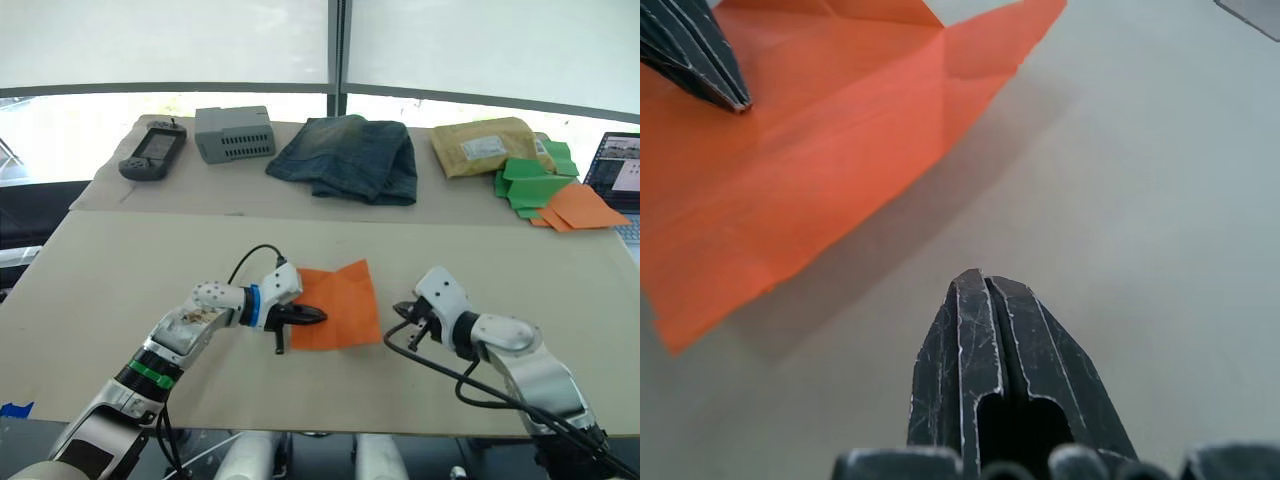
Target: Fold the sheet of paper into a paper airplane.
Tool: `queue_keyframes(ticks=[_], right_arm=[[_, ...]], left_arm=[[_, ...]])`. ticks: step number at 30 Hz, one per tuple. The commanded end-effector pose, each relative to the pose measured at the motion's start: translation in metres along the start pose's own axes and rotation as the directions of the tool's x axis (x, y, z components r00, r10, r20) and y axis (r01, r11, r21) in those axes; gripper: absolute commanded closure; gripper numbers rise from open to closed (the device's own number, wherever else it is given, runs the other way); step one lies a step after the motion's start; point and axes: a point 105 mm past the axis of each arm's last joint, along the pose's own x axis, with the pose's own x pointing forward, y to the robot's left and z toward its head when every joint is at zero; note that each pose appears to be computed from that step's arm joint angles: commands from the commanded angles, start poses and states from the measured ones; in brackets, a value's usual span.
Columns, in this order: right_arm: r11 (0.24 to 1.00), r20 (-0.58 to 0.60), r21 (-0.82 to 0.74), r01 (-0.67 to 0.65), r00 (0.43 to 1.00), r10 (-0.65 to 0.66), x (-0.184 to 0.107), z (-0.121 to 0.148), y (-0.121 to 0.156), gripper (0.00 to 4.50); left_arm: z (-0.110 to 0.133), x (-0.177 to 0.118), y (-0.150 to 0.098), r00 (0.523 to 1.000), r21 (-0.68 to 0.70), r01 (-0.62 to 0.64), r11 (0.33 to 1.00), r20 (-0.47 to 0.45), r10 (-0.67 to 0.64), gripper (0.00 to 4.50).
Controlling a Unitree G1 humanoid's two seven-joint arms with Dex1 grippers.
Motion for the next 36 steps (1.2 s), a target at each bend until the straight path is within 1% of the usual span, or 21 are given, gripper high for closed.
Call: queue_keyframes(ticks=[1,3,6,10,13,17,20,23,27,29,32,33,34,36], right_arm=[[0.997,0.037,-0.025,-0.077,0.996,0.078,0.009,0.007,0.003,4.5],[0.993,0.059,-0.026,-0.116,0.991,0.117,0.012,0.009,0.005,4.5],[0.982,0.135,-0.011,-0.186,0.973,0.186,0.017,0.022,0.012,4.5],[0.968,0.227,-0.011,-0.25,0.942,0.246,0.021,0.042,0.021,4.5],[0.958,0.269,-0.015,-0.288,0.921,0.281,0.025,0.054,0.027,4.5],[0.946,0.258,-0.024,-0.324,0.912,0.319,0.042,0.054,0.038,4.5],[0.937,0.253,-0.015,-0.349,0.905,0.341,0.058,0.055,0.045,4.5],[0.927,0.218,-0.039,-0.374,0.902,0.373,0.068,0.052,0.051,4.5],[0.912,0.16,-0.061,-0.405,0.898,0.409,0.077,0.042,0.056,4.5],[0.905,0.136,-0.068,-0.421,0.894,0.426,0.08,0.037,0.058,4.5],[0.892,0.124,-0.066,-0.447,0.883,0.452,0.085,0.034,0.065,4.5],[0.888,0.12,-0.061,-0.455,0.88,0.459,0.087,0.032,0.067,4.5],[0.889,0.111,-0.057,-0.453,0.882,0.457,0.091,0.029,0.069,4.5],[0.892,0.102,-0.052,-0.449,0.886,0.452,0.097,0.026,0.071,4.5]], left_arm=[[-0.017,0.004,-0.003,0.998,-0.035,-0.025,0.999,-0.051,0.023,4.48],[-0.017,0.004,-0.003,0.998,-0.042,-0.036,0.998,-0.045,0.034,4.48],[-0.018,0.002,-0.003,0.998,-0.05,-0.054,0.997,-0.042,0.052,4.48],[-0.021,0.001,-0.003,0.996,-0.057,-0.076,0.996,-0.044,0.073,4.48],[-0.021,0.0,-0.002,0.995,-0.065,-0.097,0.993,-0.041,0.094,4.48],[-0.022,-0.002,0.001,0.991,-0.089,-0.135,0.987,-0.037,0.132,4.48],[-0.019,-0.007,0.004,0.987,-0.131,-0.159,0.979,-0.009,0.159,4.48],[-0.013,-0.015,0.007,0.983,-0.187,-0.176,0.966,0.023,0.184,4.48],[-0.008,-0.038,0.015,0.965,-0.244,-0.239,0.94,0.046,0.257,4.48],[-0.007,-0.057,0.02,0.952,-0.252,-0.283,0.926,0.044,0.303,4.48],[-0.001,-0.08,0.025,0.934,-0.253,-0.325,0.911,0.063,0.351,4.48],[0.003,-0.086,0.026,0.928,-0.233,-0.338,0.912,0.077,0.364,4.48],[0.009,-0.09,0.025,0.925,-0.179,-0.346,0.921,0.098,0.367,4.48],[0.023,-0.088,0.018,0.926,-0.15,-0.318,0.936,0.164,0.34,4.48]])
